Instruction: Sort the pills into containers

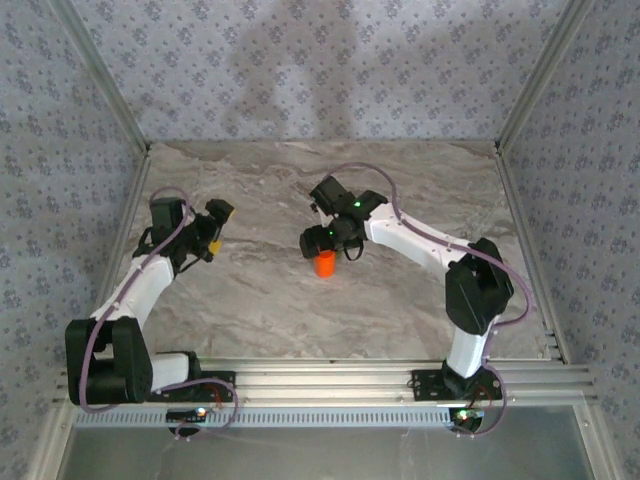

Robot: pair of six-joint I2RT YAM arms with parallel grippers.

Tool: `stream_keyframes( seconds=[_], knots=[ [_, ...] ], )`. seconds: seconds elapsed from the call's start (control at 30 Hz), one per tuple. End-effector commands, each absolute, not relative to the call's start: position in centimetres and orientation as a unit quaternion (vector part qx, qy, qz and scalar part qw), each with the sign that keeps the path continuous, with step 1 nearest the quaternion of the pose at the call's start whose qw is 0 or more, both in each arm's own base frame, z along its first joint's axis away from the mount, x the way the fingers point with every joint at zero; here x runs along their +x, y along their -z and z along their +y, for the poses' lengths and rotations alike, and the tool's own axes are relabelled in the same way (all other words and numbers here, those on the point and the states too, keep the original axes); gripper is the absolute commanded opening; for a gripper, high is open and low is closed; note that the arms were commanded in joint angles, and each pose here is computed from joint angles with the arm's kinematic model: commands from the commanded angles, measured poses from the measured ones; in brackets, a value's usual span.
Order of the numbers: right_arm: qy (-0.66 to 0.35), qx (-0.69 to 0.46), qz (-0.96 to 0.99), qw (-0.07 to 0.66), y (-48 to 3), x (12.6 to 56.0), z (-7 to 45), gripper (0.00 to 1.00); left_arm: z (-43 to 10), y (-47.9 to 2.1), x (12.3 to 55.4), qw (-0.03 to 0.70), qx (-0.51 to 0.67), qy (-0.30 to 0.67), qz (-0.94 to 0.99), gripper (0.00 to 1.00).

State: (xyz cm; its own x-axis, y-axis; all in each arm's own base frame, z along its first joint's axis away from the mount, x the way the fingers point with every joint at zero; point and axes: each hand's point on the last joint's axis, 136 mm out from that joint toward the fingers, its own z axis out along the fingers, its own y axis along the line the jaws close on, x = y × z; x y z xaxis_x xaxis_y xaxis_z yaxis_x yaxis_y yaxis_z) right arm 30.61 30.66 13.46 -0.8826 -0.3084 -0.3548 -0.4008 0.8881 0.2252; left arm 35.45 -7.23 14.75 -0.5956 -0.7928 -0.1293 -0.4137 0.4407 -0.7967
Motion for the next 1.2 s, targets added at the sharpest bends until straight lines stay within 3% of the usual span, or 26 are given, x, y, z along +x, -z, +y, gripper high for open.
stream_keyframes(
  seconds=[0.0,0.5,0.7,0.9,1.17],
  knots=[
    [-0.111,-0.204,0.963,0.136,-12.0,30.4,30.2,0.83,-7.4,-15.9,36.1,0.264,-0.356,0.389,0.808,1.0],
    [-0.084,-0.224,0.965,0.109,-9.3,30.1,30.2,0.7,-7.8,-15.7,36.2,0.258,-0.351,0.394,0.809,1.0],
    [-0.08,-0.226,0.966,0.101,-8.6,29.9,30.2,0.7,-7.9,-15.6,36.4,0.256,-0.351,0.395,0.81,1.0],
    [-0.086,-0.23,0.964,0.098,-8.5,29.7,30.4,0.48,-8.3,-15.9,36.6,0.257,-0.342,0.403,0.809,1.0],
    [-0.131,-0.224,0.957,0.132,-14.2,29.0,30.2,0.39,-10.1,-16.4,36.9,0.24,-0.271,0.404,0.84,1.0]
  ],
)
